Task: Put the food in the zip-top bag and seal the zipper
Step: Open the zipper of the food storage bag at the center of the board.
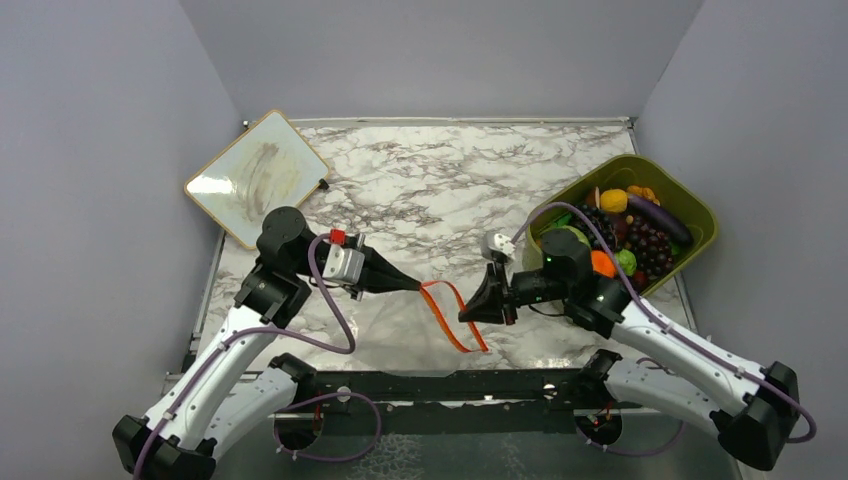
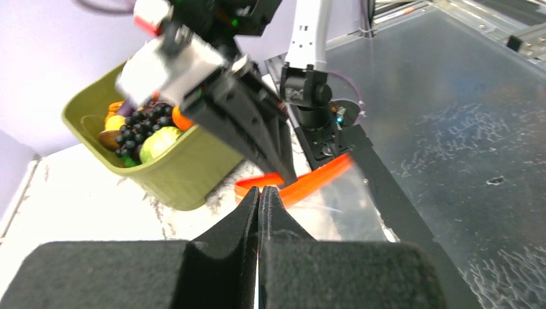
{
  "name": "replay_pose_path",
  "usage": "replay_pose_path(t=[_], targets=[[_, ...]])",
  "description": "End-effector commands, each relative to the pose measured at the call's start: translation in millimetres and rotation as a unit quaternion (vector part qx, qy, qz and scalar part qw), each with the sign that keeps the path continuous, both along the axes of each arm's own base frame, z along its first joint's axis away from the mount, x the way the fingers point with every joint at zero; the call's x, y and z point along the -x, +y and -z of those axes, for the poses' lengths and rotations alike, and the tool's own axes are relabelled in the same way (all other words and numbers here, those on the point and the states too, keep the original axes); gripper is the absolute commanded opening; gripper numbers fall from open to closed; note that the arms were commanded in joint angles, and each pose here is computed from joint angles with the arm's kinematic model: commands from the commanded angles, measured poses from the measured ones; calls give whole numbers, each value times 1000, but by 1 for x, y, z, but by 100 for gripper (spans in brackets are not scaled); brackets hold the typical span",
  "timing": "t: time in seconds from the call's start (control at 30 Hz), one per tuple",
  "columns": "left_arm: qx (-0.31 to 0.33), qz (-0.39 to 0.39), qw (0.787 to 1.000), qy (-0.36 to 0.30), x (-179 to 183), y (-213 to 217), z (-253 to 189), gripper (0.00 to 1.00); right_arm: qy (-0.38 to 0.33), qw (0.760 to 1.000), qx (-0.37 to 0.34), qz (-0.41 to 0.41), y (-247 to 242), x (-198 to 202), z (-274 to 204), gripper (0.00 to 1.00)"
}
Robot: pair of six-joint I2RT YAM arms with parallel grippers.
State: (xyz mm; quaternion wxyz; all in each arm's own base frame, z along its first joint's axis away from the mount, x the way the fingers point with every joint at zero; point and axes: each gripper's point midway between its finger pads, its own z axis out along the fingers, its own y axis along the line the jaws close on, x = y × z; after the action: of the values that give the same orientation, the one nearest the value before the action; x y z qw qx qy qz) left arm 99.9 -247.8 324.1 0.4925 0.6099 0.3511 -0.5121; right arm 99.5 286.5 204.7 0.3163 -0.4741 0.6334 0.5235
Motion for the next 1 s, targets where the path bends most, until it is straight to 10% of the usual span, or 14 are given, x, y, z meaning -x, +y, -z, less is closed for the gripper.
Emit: replay_pose_path(t=[0.0, 0.33, 0.57, 0.97], targets=[[13, -73, 997, -33, -19, 0, -9, 2, -77, 993, -78, 41, -6, -6, -52, 2], [30, -218, 975, 12, -61, 5, -30, 58, -81, 984, -83, 135, -14, -29, -64, 2], [36, -368, 921, 126, -114, 18, -46, 97, -79, 974, -54, 204, -16, -58, -65, 2], [24, -501, 843, 193, -149, 48, -31, 99, 6, 933, -63, 356, -23, -103, -74, 2]])
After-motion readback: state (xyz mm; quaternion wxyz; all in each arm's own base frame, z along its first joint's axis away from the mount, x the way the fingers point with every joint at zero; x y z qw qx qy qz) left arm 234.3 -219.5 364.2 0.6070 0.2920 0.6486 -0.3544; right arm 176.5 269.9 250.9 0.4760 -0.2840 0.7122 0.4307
